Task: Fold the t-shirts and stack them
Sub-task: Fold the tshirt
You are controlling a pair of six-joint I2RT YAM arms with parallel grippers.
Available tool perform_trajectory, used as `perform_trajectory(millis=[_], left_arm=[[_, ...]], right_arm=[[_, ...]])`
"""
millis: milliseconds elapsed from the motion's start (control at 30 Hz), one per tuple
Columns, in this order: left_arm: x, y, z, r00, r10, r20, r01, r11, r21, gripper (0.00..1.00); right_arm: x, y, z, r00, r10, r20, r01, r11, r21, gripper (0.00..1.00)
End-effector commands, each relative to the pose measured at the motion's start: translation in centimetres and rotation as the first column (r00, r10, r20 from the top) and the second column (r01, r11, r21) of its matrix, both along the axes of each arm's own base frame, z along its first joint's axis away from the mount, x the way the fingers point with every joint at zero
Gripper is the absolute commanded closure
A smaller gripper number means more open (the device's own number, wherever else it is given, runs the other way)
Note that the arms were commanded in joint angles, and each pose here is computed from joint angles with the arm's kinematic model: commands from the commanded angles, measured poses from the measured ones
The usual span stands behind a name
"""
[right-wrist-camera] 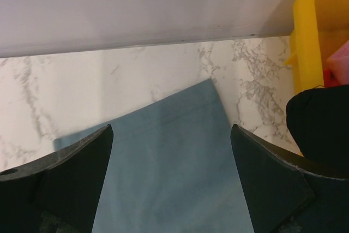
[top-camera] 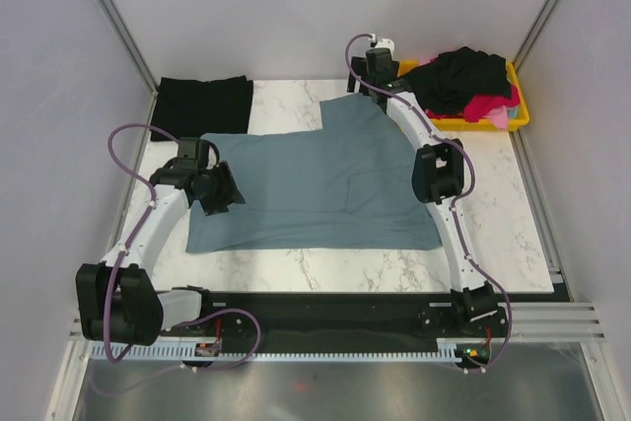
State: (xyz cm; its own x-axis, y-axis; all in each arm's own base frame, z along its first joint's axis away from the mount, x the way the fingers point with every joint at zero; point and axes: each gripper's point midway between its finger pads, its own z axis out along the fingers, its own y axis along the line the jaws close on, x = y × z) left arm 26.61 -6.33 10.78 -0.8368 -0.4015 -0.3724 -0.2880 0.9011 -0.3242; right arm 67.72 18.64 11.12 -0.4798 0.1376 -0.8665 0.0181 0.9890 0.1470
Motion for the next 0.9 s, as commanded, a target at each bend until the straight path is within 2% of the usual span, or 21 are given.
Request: perform_trajectory(millis=[0,200,367,500,533,700,767,867], left_arm=[[0.7,0.1,0.7,0.999,-0.006,0.05,0.005,1.0,0.021,0.43],[0.7,-0.1,0.4,0.999,-0.012,0.039,0.011,1.0,0.02,0.44],[0.6,-0.2,0.1,0.999,-0.016,0.028,0.015,1.0,0.014,0.44],[0.6,-0.3,0.1,0.999,-0.018,0.028,0.018,1.0,0.013,0.44],[0.6,-0.3,0.1,0.999,-0.017,0.028,0.017,1.0,0.014,0.44],[0.5,-0.3,0.1,0.999,-0.019,0.026,0.019,1.0,0.01,0.44],[0.5,-0.3,0.2,0.999,-0.023,0.028,0.023,1.0,0.01,0.44],[0.5,-0.4,0.2,0.999,-0.024,0.027,0.024,1.0,0.005,0.44]], right_arm=[[3.1,-2.0,0.7,0.988,-0.076,0.137,0.08,0.997,-0.023,0.03],[4.1,-2.8,-2.9,0.988,-0.102,0.116,0.098,0.994,0.042,0.07],[4.0,-1.9,-4.1,0.991,-0.083,0.103,0.077,0.995,0.065,0.12],[3.7,-1.0,-5.5,0.995,-0.06,0.082,0.055,0.996,0.064,0.26],[3.6,-0.7,-5.7,0.995,-0.054,0.078,0.049,0.997,0.067,0.33],[3.5,0.0,-6.5,0.997,-0.042,0.07,0.037,0.997,0.069,0.44],[3.4,0.0,-6.5,0.997,-0.042,0.067,0.038,0.997,0.069,0.54],[3.4,0.0,-6.7,0.997,-0.042,0.06,0.038,0.997,0.073,0.59]])
